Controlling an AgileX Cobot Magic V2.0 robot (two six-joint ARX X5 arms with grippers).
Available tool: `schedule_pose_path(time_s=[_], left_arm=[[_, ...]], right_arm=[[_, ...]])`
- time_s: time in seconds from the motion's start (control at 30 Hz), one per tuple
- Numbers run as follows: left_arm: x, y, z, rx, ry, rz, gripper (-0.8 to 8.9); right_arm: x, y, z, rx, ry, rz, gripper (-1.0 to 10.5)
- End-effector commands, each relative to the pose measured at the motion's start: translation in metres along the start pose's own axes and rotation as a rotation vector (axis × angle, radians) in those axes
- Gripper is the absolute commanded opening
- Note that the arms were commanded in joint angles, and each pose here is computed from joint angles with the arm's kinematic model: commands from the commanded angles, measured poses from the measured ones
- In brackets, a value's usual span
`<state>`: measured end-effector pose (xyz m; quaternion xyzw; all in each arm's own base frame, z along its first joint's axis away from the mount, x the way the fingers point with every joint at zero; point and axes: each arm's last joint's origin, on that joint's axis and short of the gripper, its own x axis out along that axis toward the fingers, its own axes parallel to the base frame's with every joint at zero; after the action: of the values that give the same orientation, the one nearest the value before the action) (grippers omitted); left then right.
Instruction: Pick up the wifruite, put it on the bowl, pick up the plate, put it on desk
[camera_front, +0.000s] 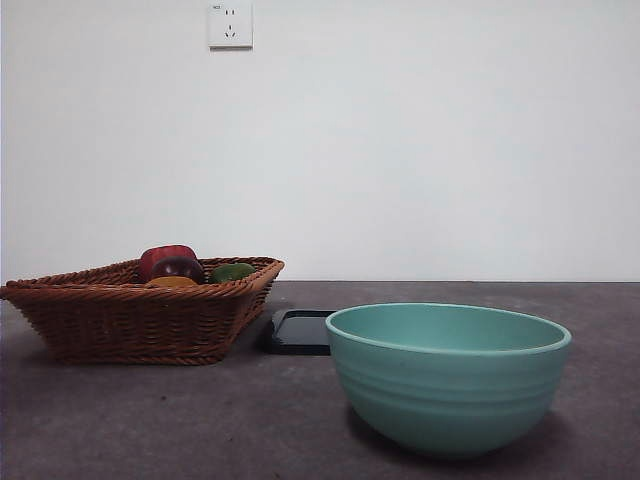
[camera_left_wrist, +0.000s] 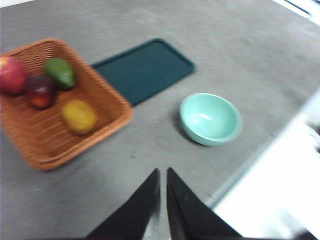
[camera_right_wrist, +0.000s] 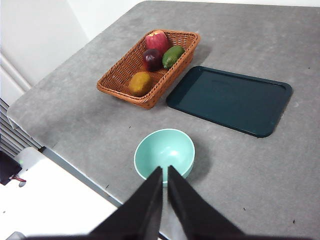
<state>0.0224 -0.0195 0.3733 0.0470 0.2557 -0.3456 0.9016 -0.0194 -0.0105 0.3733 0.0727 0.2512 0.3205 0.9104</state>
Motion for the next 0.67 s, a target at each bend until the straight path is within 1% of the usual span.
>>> schedule_pose_path(time_s=[0.03, 0.17, 0.27, 0.37, 0.47, 0.53, 0.67], left_arm=[[0.008, 0.005, 0.003, -0.020, -0.084, 0.075, 0.19], [0.036, 0.024, -0.007, -0.054, -0.282, 0.224, 0.19], [0.063, 0.040, -0.031, -0.090, -0.393, 0.302, 0.19], [0.089, 0.054, -0.062, -0.144, -0.470, 0.345, 0.19], [0.110, 0.063, -0.093, -0.156, -0.513, 0.384, 0.19], [0.119, 0.067, -0.109, -0.165, -0.513, 0.414, 0.19], [0.132, 0.073, -0.136, -0.226, -0.502, 0.508, 0.19]], right_arm=[[-0.004, 0.001, 0.003, -0.013, -0.025, 0.012, 0.1], [-0.004, 0.001, 0.003, -0.013, -0.025, 0.012, 0.1], [-0.004, 0.001, 0.003, -0.013, -0.025, 0.012, 0.1], [-0.004, 0.001, 0.003, -0.013, -0.025, 0.012, 0.1], [-0.004, 0.001, 0.003, -0.013, -0.025, 0.012, 0.1], [-0.004, 0.001, 0.003, -0.013, -0.025, 0.012, 0.1], [-0.004, 0.001, 0.003, -0.013, -0.025, 0.012, 0.1]])
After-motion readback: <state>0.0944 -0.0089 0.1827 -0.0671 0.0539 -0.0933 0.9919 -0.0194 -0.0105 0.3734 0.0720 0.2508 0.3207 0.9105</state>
